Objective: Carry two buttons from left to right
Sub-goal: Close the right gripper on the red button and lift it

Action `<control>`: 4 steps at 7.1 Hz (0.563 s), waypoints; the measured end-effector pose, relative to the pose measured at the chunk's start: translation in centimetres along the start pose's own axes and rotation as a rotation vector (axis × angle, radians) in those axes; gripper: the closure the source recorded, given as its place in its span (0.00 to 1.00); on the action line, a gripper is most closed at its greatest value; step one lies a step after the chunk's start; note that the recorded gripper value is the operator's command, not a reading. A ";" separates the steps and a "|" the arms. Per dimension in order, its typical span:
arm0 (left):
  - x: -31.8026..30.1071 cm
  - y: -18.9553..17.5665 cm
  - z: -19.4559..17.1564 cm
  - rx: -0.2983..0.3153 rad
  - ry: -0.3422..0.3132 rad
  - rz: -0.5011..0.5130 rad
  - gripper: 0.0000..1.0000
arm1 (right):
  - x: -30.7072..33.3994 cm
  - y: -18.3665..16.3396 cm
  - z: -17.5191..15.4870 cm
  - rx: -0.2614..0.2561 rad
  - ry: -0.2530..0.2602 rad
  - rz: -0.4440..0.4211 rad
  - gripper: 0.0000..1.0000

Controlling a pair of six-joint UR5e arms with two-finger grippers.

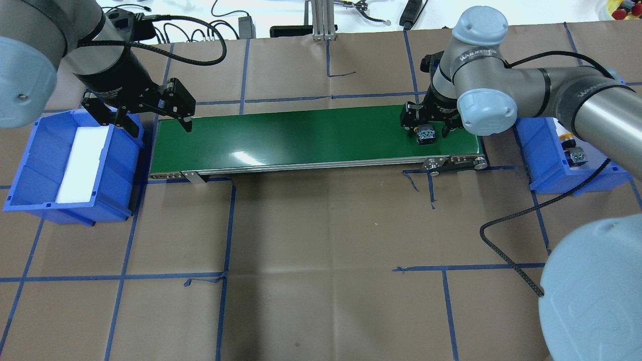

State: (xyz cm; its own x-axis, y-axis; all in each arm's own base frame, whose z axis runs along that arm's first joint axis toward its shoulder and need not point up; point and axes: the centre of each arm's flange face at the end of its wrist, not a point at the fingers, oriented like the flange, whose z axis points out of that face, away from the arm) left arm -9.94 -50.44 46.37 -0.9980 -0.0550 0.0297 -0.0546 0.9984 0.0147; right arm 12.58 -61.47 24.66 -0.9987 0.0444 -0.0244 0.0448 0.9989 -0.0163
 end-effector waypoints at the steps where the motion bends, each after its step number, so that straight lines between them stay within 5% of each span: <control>1: 0.0 0.0 0.0 0.000 0.000 0.000 0.00 | 0.0 -0.2 -0.8 0.013 0.003 -0.002 0.97; 4: 0.0 0.0 -0.1 0.003 -0.004 0.000 0.00 | 1.7 -0.2 -7.2 0.112 0.007 -0.033 0.97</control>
State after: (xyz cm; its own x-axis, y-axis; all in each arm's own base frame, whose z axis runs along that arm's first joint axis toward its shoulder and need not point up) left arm -9.90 -50.47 46.42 -0.9982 -0.0545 0.0255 -0.0542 0.9985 0.0118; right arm 10.72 -61.43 31.82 -0.9998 0.0124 -0.0154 0.0142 0.9916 -0.1285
